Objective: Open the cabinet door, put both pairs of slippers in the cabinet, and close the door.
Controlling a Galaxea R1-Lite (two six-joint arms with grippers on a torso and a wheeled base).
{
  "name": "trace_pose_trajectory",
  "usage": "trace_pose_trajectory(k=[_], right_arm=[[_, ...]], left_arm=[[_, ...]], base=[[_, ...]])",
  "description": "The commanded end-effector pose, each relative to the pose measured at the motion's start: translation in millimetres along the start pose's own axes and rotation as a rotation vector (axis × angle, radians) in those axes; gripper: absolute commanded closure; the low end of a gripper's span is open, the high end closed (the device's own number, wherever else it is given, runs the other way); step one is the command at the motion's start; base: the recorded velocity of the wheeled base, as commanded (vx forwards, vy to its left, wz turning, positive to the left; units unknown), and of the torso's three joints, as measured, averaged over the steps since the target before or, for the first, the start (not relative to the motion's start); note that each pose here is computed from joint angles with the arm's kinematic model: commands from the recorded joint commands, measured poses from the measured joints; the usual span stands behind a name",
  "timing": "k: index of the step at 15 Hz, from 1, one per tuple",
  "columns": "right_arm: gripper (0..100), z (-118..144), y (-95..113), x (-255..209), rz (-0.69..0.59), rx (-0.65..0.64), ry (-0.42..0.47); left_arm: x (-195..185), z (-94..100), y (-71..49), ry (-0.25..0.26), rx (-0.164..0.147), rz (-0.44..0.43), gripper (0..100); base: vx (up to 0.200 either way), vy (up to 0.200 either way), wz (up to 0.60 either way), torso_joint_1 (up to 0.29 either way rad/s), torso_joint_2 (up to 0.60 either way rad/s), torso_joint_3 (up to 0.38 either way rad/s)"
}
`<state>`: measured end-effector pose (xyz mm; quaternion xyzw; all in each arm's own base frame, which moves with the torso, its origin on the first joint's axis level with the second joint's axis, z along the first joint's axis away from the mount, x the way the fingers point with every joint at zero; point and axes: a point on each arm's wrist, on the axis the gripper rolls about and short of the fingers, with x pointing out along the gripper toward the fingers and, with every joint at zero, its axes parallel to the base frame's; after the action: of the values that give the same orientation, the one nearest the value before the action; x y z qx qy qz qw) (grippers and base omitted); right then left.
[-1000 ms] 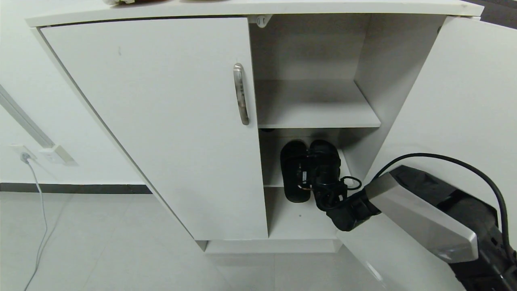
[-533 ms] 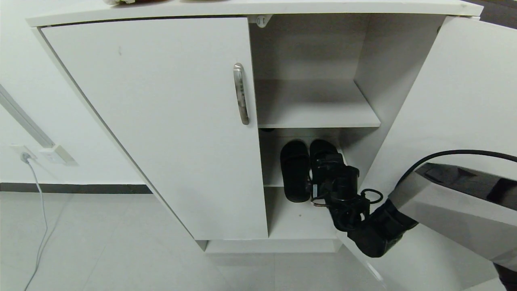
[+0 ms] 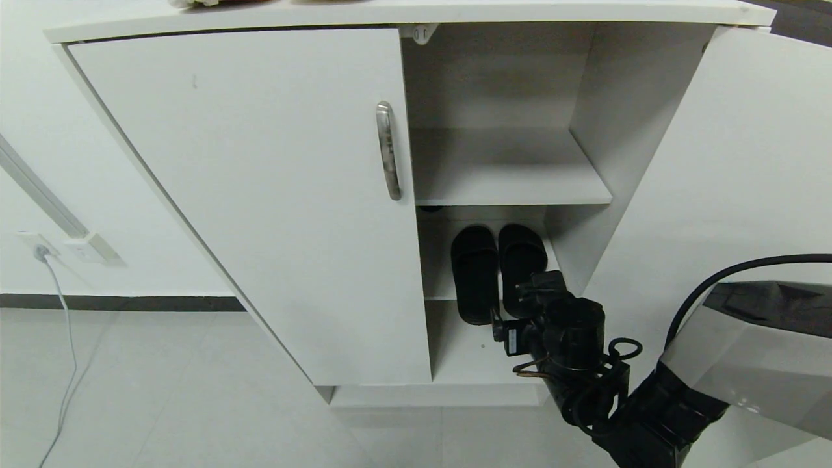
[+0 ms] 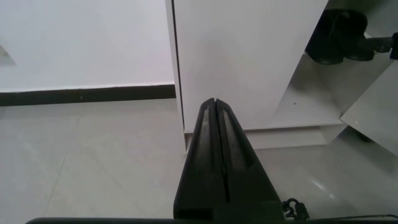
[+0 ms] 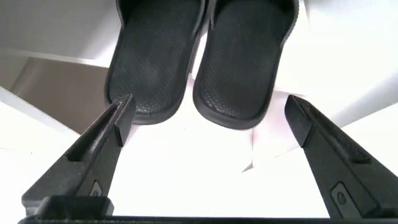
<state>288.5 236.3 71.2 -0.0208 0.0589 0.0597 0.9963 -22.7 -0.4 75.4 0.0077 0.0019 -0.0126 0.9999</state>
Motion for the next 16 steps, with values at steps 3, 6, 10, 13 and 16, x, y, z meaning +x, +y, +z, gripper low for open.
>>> trace_pose_trajectory(k=[3,6,10,13,16], right_arm=[[0,0.1,1.1,-1.9,0.005,-0.001,0.0],[0,-0.4,2.5,-1.9,0.009,-0.003,0.0],[0,-1.4,3.4,-2.5,0.011,-0.006,0.002],[0,-1.4,3.4,-2.5,0.011,-0.006,0.002],[0,-1.7,3.1,-2.9,0.011,-0.008,0.002]], left_arm=[[0.1,0.2,0.0,0.001,0.0,0.001,100],[0.1,0.2,0.0,0.001,-0.002,0.001,100],[0.1,0.2,0.0,0.001,-0.002,0.001,100],[0.1,0.4,0.0,-0.001,-0.012,0.002,100],[0.2,0.0,0.1,0.001,-0.022,0.007,100]], base=[[0.0,0.0,0.0,0.0,0.0,0.0],[-0.133,0.0,0.0,0.003,0.0,0.005],[-0.2,0.0,0.0,0.0,0.0,0.004],[-0.067,0.0,0.0,0.001,0.0,-0.001],[0.0,0.0,0.0,0.0,0.0,0.0]])
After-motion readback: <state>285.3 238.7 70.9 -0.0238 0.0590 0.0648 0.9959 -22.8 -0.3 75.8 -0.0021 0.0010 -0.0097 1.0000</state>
